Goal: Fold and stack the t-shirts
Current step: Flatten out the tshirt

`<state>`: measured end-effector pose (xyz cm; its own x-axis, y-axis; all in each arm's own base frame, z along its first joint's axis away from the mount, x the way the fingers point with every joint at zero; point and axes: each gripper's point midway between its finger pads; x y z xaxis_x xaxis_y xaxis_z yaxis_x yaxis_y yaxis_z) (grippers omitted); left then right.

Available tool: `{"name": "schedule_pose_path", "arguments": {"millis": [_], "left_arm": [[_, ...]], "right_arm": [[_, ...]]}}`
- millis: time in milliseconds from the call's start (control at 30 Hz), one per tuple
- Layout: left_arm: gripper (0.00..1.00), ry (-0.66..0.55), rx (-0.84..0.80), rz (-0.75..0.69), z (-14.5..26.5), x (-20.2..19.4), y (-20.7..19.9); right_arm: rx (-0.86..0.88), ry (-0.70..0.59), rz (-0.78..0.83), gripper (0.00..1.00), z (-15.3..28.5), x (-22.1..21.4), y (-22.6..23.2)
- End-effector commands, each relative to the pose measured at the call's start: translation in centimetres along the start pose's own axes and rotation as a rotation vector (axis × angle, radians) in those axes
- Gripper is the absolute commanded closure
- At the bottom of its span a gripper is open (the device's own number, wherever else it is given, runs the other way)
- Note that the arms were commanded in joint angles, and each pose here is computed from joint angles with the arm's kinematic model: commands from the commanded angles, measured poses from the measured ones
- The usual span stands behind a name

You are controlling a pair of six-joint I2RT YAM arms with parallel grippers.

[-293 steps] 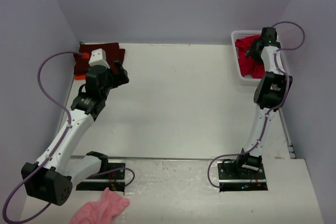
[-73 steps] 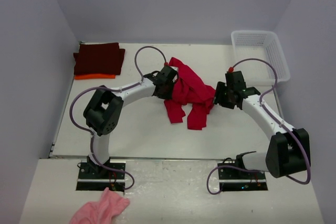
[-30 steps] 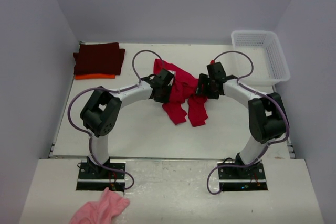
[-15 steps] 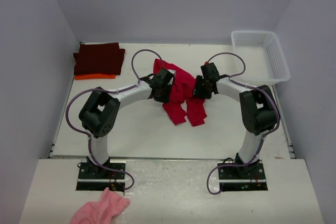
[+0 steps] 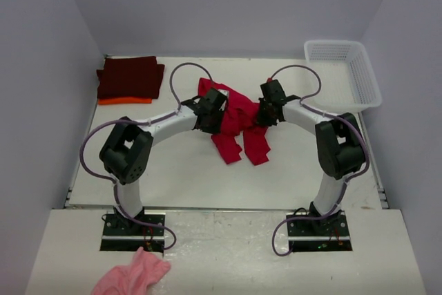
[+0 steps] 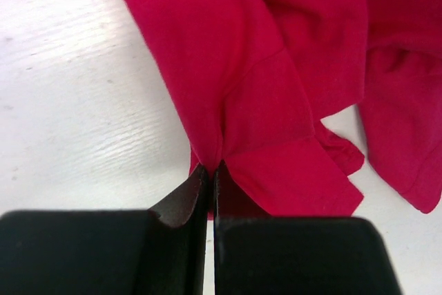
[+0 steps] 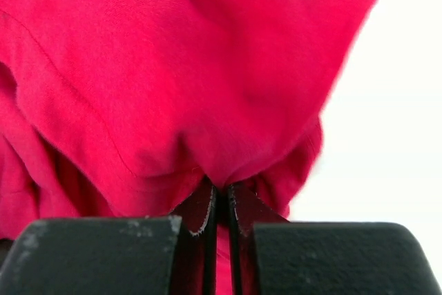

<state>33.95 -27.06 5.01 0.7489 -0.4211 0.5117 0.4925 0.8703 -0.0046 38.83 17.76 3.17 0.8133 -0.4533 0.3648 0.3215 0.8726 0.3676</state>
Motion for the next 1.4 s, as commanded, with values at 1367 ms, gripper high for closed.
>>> {"name": "schedule_pose_path", "arguments": {"millis": [1367], "left_arm": [[1.0, -0.501, 0.775, 0.278, 40.4, -0.5, 19.0]], "right_arm": [[-0.137, -0.528, 0.051, 1.0, 32.7, 9.3, -4.6]]}}
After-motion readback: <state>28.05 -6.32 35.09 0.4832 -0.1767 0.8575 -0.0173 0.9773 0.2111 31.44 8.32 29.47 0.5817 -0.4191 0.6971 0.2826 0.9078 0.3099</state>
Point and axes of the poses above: each gripper's point midway between its finger pads, its own z axis back along the fingers, its own y axis along the line the jaws close on, x = y × z, and after that the axes turned 14 degrees about -z, right-handed
